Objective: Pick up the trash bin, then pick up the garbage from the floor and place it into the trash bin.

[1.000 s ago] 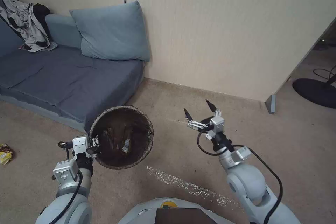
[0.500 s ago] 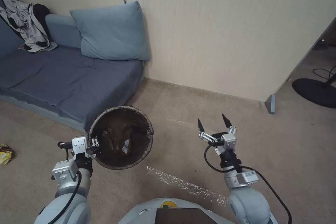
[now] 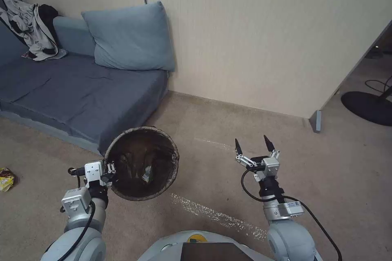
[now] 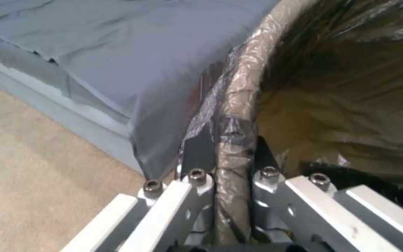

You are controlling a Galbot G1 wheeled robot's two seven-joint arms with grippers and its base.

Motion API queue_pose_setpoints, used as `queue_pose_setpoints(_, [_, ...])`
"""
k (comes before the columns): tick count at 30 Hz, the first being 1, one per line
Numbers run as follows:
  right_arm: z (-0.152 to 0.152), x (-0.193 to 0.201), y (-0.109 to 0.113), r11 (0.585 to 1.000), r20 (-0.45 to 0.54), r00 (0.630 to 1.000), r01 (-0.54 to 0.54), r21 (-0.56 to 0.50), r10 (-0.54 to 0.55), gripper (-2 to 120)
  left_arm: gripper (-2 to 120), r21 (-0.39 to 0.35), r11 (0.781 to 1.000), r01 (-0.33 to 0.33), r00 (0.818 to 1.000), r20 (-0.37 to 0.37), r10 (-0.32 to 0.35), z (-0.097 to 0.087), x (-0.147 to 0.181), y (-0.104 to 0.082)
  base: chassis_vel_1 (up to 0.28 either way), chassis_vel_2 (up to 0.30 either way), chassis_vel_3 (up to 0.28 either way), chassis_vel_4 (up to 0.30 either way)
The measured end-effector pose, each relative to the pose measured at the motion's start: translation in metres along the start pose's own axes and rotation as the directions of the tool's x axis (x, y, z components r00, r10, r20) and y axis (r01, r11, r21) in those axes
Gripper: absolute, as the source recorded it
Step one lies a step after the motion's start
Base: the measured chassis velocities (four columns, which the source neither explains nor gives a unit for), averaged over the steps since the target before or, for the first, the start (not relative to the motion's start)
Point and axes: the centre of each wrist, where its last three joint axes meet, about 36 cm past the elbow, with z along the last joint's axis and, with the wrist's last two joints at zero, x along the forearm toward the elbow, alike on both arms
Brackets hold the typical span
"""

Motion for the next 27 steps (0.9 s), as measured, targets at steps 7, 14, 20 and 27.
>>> queue_pose_setpoints(7, [0.0000, -0.0012, -0.0012, 1.000, -0.007, 1.000, 0.000, 0.002, 0.000, 100, 3, -0.003, 1.000, -0.002, 1.000, 0.001, 0.002, -0.0002, -0.0002, 0.0001, 0.000, 0.000, 0.000, 0.000])
queue_pose_setpoints(14, [-0.0001, -0.0031, -0.0033, 1.000, -0.010, 1.000, 0.000, 0.003, 0.000, 100, 3, -0.004, 1.000, -0.003, 1.000, 0.003, 0.003, -0.0005, -0.0005, 0.0002, 0.059, 0.053, 0.060, 0.056])
queue_pose_setpoints(20, [-0.0001, -0.0037, -0.0031, 1.000, -0.014, 1.000, 0.001, 0.000, -0.001, 100, 3, -0.004, 1.000, -0.003, 1.000, 0.004, 0.003, -0.0006, -0.0006, 0.0001, 0.065, 0.069, 0.068, 0.056])
queue_pose_setpoints(27, [0.0002, -0.0032, -0.0028, 1.000, -0.020, 1.000, 0.003, -0.001, -0.003, 100, 3, -0.005, 1.000, -0.003, 1.000, 0.005, 0.003, -0.0005, -0.0005, 0.0001, 0.077, 0.072, 0.077, 0.075])
